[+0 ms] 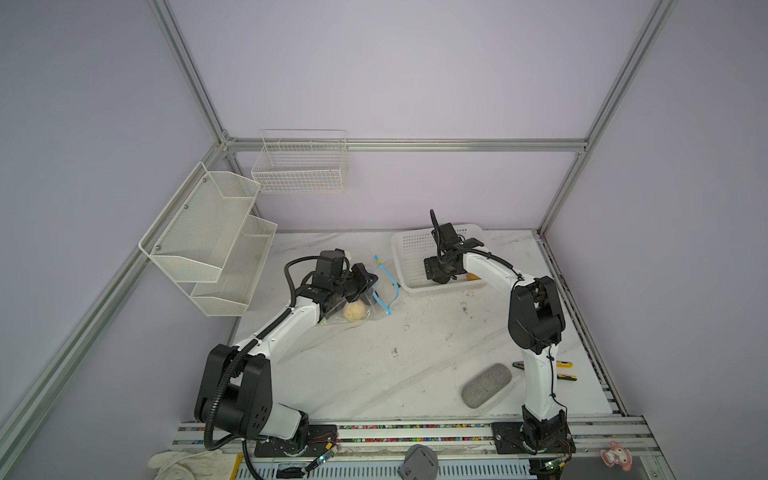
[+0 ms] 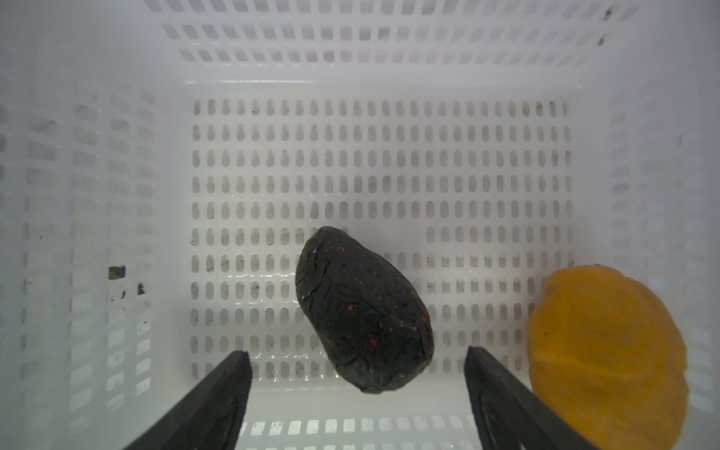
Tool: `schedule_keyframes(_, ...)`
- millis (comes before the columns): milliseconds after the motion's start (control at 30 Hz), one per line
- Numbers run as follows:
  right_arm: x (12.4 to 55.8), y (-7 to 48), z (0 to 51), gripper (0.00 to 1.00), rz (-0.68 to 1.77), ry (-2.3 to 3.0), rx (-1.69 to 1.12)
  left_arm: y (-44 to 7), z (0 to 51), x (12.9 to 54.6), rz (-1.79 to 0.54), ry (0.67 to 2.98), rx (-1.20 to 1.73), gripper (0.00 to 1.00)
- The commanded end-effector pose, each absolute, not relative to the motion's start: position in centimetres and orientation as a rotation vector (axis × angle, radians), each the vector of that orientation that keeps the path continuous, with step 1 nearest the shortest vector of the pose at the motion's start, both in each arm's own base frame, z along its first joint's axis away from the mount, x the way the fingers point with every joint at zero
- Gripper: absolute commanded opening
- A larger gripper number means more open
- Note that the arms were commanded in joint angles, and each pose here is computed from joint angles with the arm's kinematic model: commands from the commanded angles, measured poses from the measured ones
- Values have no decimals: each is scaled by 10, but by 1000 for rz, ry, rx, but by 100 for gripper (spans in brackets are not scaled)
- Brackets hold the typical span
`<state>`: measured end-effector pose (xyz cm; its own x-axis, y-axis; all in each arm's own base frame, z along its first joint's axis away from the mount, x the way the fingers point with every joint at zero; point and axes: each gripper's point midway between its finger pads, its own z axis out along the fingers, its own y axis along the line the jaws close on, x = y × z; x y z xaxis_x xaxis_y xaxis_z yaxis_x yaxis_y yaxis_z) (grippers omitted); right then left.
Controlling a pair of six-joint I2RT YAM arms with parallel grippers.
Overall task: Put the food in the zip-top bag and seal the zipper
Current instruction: 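Lower the right gripper into the basket and close on the other dark eggplant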
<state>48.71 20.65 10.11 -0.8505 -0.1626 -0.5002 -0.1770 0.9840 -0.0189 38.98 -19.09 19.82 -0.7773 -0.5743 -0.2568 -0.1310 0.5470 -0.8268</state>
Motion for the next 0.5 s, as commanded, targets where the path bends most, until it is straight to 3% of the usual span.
schedule_keyframes(0, 487, 205, 95, 91, 45, 2640, -245, -198, 231, 399, -1199, 2201, -481, 0)
schedule_keyframes(200, 491, 204, 85, 96, 44, 2655, -242, -198, 231, 398, -1198, 2202, -480, 0)
schedule_keyframes(467, 496, 205, 74, 93, 61, 2671, -239, -197, 228, 398, -1194, 2207, -486, 0)
